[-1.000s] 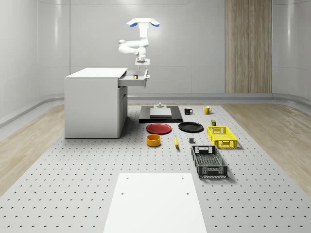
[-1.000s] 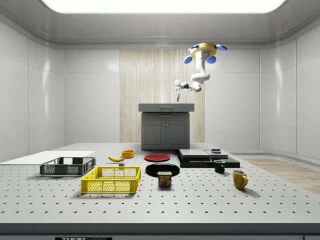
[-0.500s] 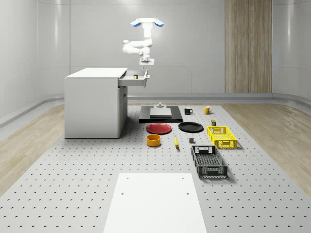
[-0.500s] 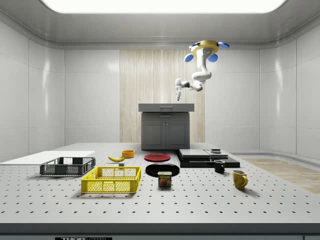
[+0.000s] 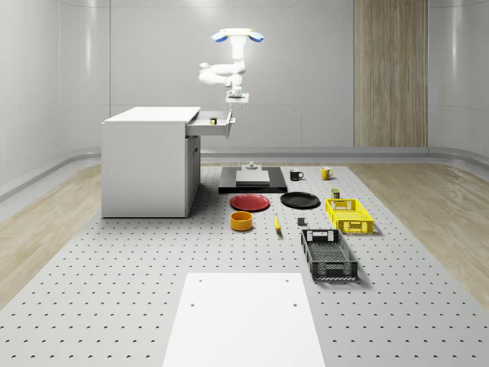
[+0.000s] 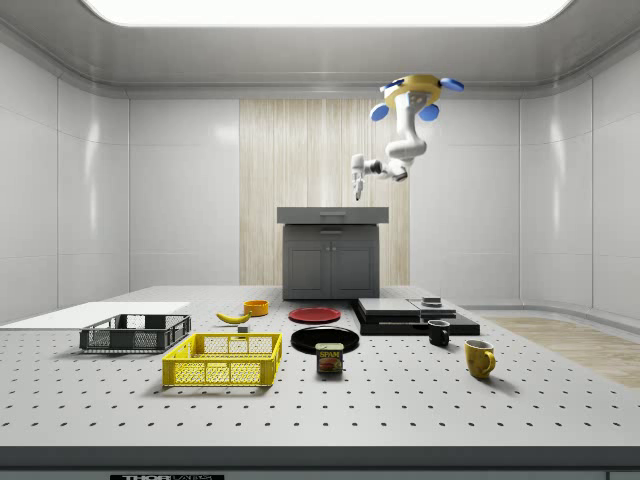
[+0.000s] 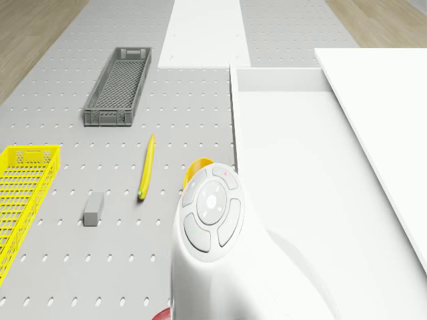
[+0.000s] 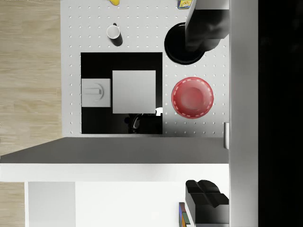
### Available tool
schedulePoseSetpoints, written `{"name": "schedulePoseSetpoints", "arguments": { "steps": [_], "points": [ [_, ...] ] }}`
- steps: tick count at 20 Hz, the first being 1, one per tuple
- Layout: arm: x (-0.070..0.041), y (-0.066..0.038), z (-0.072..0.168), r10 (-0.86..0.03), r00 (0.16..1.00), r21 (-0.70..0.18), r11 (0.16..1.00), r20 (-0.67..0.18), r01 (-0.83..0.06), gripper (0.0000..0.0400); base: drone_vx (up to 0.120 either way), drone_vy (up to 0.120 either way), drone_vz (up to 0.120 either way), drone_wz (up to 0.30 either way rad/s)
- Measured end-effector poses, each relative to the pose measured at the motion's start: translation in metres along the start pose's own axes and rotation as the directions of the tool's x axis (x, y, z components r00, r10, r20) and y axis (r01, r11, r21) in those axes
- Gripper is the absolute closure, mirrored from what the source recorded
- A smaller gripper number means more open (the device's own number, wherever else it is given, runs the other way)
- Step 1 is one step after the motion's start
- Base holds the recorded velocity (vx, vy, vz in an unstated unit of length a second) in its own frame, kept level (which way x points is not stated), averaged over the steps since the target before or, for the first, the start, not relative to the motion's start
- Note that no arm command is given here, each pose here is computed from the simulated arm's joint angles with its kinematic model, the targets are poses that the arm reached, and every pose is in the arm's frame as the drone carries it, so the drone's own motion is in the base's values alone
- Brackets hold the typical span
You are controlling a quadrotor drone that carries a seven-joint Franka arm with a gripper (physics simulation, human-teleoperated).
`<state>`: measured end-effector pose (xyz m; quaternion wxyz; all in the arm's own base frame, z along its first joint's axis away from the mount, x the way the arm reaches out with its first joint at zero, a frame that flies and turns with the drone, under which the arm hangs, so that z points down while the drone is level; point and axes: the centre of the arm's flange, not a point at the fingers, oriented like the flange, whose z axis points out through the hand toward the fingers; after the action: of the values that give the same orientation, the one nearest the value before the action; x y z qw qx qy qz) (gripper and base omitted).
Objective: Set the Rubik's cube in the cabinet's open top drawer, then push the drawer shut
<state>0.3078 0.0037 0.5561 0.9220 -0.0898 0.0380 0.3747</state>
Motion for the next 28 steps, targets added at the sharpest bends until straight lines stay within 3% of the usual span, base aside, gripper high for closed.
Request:
{"name": "schedulePoseSetpoints", "arguments": {
  "steps": [1,4,6,9,15,20,23,24,26,28],
  "points": [
    [-0.009,-0.005,0.003,0.014,0.994,-0.116,0.993,-0.109,-0.026,0.0,0.0,0.12,0.0,0.0],
    [-0.02,-0.019,0.023,0.024,0.925,-0.405,0.895,-0.378,-0.188,0.0,0.0,0.12,-0.027,0.0],
    [-0.033,-0.036,0.036,-0.064,0.862,-0.519,0.82,-0.503,-0.242,0.0,0.0,0.12,-0.12,0.0],
    [-0.052,-0.058,0.051,-0.192,0.772,-0.612,0.733,-0.606,-0.298,0.0,0.0,0.12,-0.12,0.0],
    [-0.072,-0.08,0.066,-0.326,0.666,-0.675,0.64,-0.671,-0.367,0.0,-0.013,0.027,-0.093,0.0],
    [-0.078,-0.086,0.071,-0.368,0.63,-0.689,0.61,-0.683,-0.391,0.0,0.0,0.0,-0.056,0.0],
    [-0.079,-0.088,0.073,-0.381,0.62,-0.693,0.602,-0.686,-0.398,0.0,0.0,-0.12,0.0,0.0],
    [-0.08,-0.088,0.073,-0.383,0.618,-0.694,0.6,-0.687,-0.399,0.0023,0.0,-0.12,0.0,0.0],
    [-0.08,-0.089,0.074,-0.388,0.614,-0.695,0.597,-0.688,-0.402,0.013,0.0,-0.12,0.0,0.0],
    [-0.081,-0.089,0.074,-0.391,0.611,-0.696,0.594,-0.688,-0.403,0.0195,0.0,-0.12,0.0,0.0]
  ]
}}
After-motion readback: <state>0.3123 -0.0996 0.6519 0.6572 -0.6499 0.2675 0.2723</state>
